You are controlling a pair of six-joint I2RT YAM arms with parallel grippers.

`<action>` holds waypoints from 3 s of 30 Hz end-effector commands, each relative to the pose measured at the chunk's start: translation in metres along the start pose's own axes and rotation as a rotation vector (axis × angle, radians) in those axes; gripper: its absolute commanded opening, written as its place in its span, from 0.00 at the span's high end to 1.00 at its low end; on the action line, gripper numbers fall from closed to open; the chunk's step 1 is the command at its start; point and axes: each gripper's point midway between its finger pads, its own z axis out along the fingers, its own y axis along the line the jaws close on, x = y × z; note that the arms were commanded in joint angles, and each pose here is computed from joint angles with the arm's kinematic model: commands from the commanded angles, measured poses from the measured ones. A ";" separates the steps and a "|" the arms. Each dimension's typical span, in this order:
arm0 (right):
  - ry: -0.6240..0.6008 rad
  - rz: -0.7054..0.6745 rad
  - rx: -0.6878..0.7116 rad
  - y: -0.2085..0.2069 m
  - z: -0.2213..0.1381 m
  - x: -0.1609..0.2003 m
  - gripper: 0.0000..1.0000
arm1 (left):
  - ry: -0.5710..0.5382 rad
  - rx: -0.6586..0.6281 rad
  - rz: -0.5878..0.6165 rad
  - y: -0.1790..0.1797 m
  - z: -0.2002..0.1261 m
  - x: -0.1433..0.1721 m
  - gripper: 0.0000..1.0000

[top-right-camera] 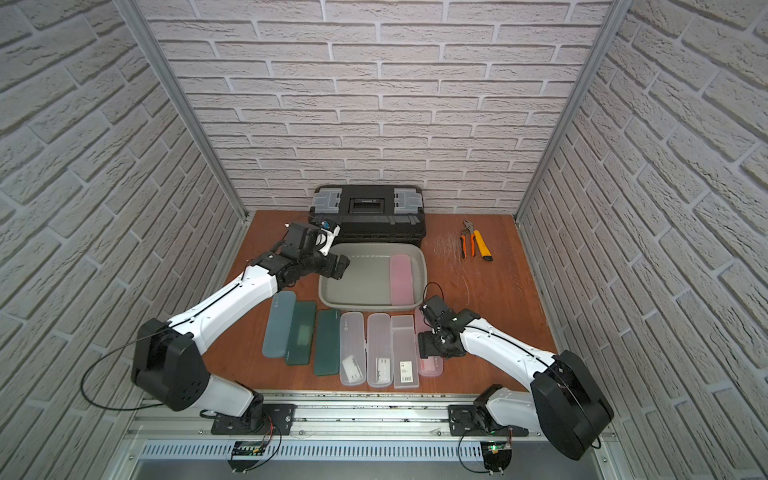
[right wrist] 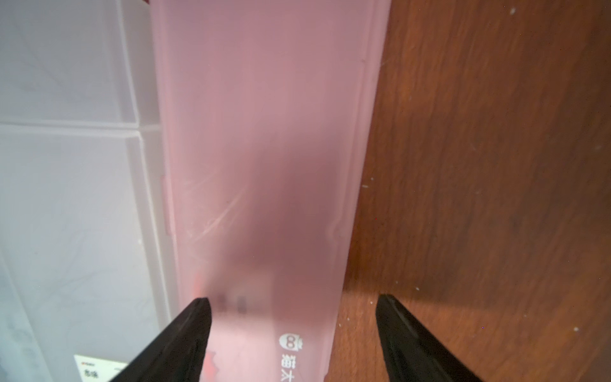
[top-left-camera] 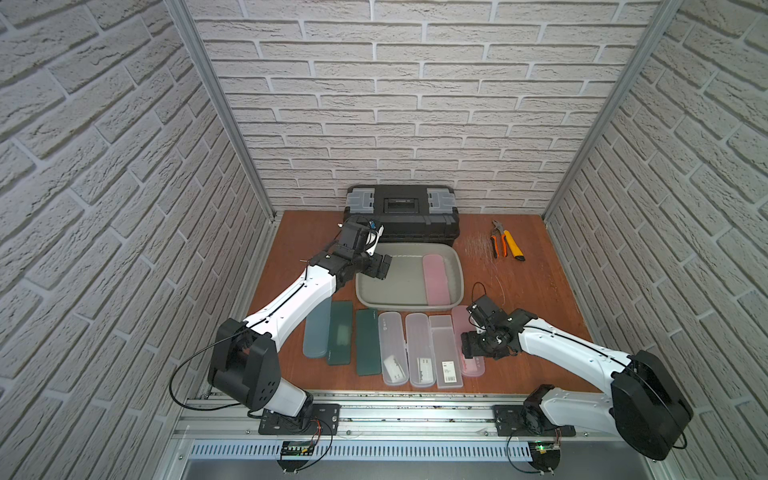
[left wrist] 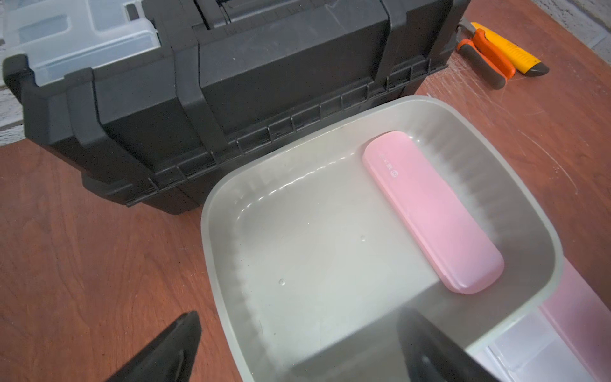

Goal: Put the pencil case into the storage box
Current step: Pick up the pencil case from the center of the board, then place the pencil case at the storage box.

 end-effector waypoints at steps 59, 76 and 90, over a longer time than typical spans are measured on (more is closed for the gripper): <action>-0.248 0.220 0.171 -0.044 -0.032 -0.011 0.37 | -0.125 0.392 0.135 -0.112 -0.028 -0.015 0.02; -0.451 0.054 0.046 0.021 -0.138 -0.119 0.37 | -0.189 0.801 0.010 -0.116 -0.063 -0.038 0.02; -0.317 -0.006 -0.124 0.131 -0.080 -0.211 0.39 | -0.204 0.732 -0.160 -0.063 -0.035 -0.046 0.02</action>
